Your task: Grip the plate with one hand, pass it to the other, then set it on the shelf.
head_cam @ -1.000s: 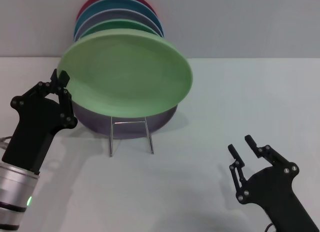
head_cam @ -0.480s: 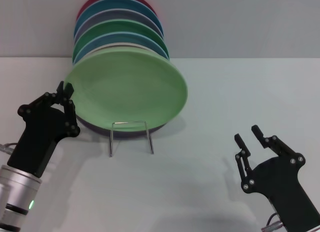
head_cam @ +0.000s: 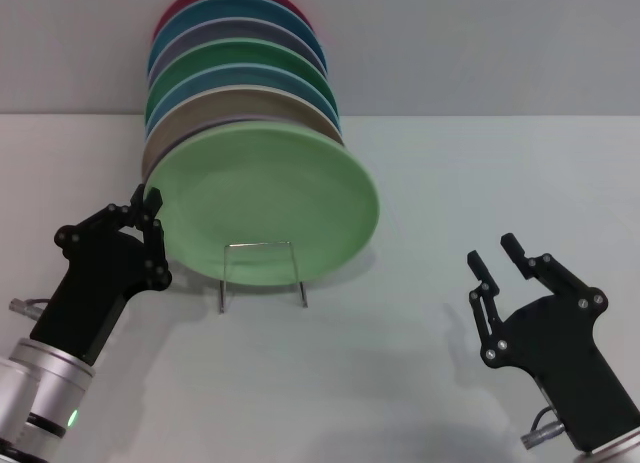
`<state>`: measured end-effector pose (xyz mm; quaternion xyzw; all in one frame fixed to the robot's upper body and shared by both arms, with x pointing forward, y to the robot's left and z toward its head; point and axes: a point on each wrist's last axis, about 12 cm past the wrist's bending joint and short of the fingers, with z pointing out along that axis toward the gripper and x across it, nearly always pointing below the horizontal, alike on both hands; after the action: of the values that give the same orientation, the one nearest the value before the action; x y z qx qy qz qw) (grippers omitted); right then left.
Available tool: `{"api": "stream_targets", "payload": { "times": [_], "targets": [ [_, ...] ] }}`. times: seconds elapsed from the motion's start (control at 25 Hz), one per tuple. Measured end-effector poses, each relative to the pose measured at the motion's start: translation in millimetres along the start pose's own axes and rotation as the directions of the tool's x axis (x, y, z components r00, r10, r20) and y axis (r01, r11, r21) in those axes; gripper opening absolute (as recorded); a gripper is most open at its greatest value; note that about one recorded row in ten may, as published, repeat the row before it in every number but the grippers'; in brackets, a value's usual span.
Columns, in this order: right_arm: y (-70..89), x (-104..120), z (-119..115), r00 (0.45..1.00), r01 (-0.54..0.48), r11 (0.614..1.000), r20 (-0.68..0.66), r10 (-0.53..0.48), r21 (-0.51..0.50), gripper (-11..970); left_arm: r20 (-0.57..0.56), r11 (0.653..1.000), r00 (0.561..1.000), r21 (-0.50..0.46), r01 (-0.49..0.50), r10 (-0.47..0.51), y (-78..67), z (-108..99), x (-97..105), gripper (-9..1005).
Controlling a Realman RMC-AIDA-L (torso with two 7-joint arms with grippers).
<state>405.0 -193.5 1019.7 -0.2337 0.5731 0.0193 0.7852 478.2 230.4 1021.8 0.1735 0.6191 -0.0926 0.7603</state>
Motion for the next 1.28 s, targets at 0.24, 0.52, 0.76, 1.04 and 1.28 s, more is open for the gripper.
{"api": "stream_targets", "payload": {
  "times": [0.24,0.52,0.76,1.04,1.28],
  "targets": [
    [-2.3,1.1,4.5,1.000,-0.005,1.000,0.003,0.005,0.001,283,-0.040,1.000,0.999,0.012,-0.010,0.011,0.8,0.6,4.9,38],
    [-2.6,2.8,10.9,1.000,-0.012,1.000,-0.001,0.011,-0.009,282,-0.040,1.000,0.999,0.013,-0.005,0.005,2.9,1.0,4.7,45],
    [-9.3,4.5,18.5,0.999,-0.035,0.999,0.009,0.035,0.005,283,-0.001,1.000,1.000,-0.008,-0.001,0.001,5.2,-8.9,1.1,126],
    [-34.6,13.9,29.5,0.995,-0.096,0.994,0.017,0.095,0.057,282,0.209,0.999,0.977,-0.014,0.038,-0.034,-6.0,-54.4,-21.9,517],
    [-65.6,24.2,37.5,0.991,-0.133,0.982,0.015,0.133,0.136,282,0.300,0.992,0.948,-0.032,0.121,-0.106,-7.0,-63.7,-32.8,734]
  ]
}}
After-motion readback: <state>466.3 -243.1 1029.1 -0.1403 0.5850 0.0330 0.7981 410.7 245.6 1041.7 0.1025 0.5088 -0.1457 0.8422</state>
